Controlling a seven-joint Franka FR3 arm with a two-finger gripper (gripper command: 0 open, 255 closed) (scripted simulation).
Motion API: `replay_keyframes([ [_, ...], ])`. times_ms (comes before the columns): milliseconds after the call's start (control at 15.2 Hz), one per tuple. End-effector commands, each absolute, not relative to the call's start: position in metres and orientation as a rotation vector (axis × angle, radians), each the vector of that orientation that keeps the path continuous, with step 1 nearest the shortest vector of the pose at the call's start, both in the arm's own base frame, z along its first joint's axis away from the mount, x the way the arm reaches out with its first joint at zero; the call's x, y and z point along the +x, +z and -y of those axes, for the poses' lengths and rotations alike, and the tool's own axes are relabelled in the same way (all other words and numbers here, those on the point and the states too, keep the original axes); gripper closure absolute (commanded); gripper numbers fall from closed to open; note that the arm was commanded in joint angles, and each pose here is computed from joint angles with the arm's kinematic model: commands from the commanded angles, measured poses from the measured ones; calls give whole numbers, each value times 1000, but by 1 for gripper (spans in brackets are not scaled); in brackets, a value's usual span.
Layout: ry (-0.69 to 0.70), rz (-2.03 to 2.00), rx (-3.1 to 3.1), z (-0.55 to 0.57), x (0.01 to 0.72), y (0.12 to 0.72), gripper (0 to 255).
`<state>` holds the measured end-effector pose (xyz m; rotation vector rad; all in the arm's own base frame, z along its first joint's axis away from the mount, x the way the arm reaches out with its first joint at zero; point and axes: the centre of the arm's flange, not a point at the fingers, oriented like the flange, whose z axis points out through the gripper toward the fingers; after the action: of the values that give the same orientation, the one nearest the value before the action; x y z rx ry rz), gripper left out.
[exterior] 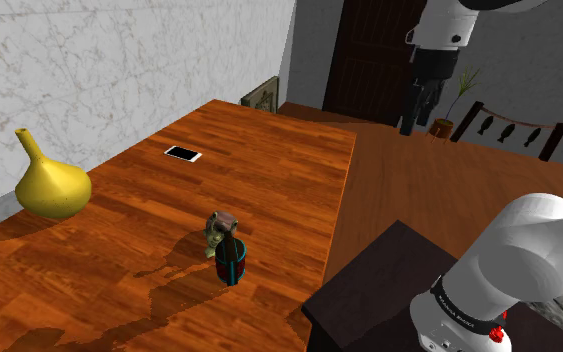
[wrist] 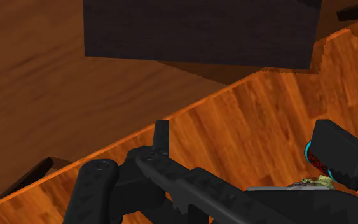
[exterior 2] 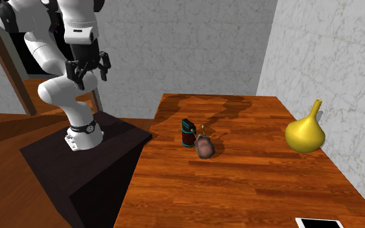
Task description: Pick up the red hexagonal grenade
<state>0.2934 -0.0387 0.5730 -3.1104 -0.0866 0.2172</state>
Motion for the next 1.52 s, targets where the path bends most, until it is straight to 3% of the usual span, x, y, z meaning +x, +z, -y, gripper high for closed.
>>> replay_keyframes([
  [0,217,87,-3110,39,293,573,0],
  [1452,111,-129,-3118,-177,387,412,0],
])
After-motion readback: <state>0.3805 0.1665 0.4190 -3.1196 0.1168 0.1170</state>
